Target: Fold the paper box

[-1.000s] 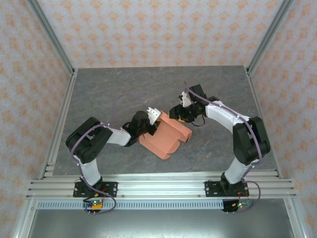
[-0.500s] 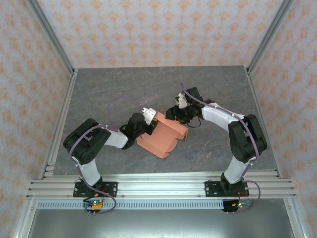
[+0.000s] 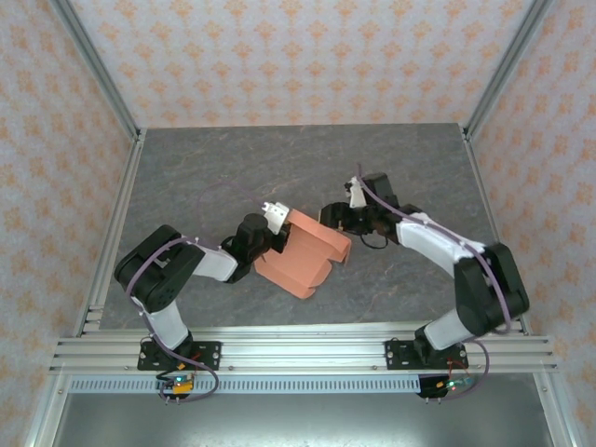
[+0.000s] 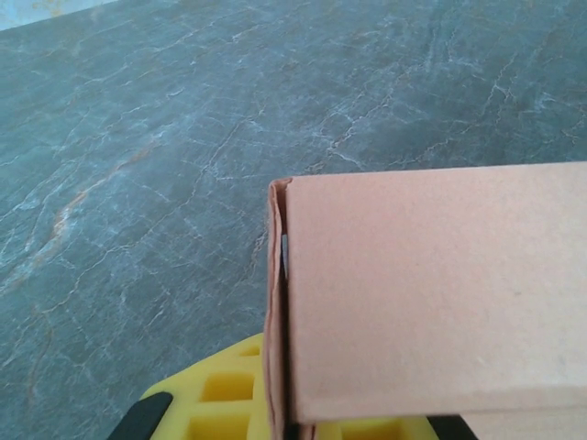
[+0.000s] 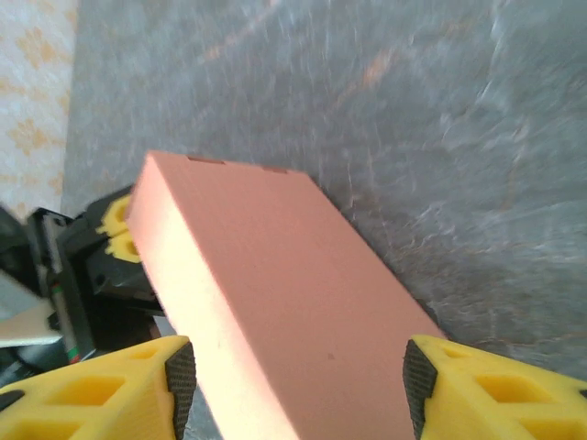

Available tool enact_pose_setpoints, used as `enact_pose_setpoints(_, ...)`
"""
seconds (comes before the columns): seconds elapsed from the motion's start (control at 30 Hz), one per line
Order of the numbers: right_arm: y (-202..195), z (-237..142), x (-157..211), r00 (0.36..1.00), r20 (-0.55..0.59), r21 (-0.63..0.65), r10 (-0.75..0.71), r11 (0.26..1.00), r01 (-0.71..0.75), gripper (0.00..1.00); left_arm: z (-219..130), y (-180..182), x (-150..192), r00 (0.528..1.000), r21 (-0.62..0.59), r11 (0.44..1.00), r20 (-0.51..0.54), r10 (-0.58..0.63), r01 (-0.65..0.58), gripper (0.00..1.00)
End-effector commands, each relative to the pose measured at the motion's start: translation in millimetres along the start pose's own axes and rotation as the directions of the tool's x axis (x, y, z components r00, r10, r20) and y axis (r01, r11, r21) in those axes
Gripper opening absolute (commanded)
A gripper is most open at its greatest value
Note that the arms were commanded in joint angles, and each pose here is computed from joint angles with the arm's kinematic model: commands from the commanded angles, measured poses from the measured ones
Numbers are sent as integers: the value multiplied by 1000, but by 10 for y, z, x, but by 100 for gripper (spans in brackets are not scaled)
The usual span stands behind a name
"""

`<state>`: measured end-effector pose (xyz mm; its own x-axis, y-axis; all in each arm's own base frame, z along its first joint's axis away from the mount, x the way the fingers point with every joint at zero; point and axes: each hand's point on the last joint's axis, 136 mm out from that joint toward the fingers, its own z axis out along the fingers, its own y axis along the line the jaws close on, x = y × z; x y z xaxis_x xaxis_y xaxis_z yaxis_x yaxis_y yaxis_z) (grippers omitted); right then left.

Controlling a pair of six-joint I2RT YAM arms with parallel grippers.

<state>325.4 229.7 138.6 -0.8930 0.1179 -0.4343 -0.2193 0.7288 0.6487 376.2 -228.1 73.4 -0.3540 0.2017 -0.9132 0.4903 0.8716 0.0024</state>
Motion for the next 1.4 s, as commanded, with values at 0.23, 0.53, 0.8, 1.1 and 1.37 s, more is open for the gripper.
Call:
enact_pose_setpoints(0.23, 153, -959, -257, 748, 411, 210, -521, 852, 479, 68, -237, 151, -376, 985, 92, 981, -24, -170, 171, 0)
enact_pose_setpoints(0.53, 276, -856, 245, 613, 293, 87, -734, 659, 747, 62, -312, 175, -402, 968, 134, 960, -85, -238, 247, 0)
enact_pose_setpoints(0.8, 419, -760, 207, 598, 335, 19, -728, 640, 768, 54, -280, 125, -399, 951, 156, 942, -134, -278, 298, 0)
enact_pose_setpoints(1.1, 527, -522, 19, 608, 386, 95, -694, 685, 722, 38, -229, 192, -328, 926, 99, 927, -159, -343, 361, 0)
enact_pose_setpoints(1.37, 481, -436, -140, 579, 446, 264, -683, 718, 644, 33, -266, 223, -265, 909, 19, 921, -170, -381, 389, 0)
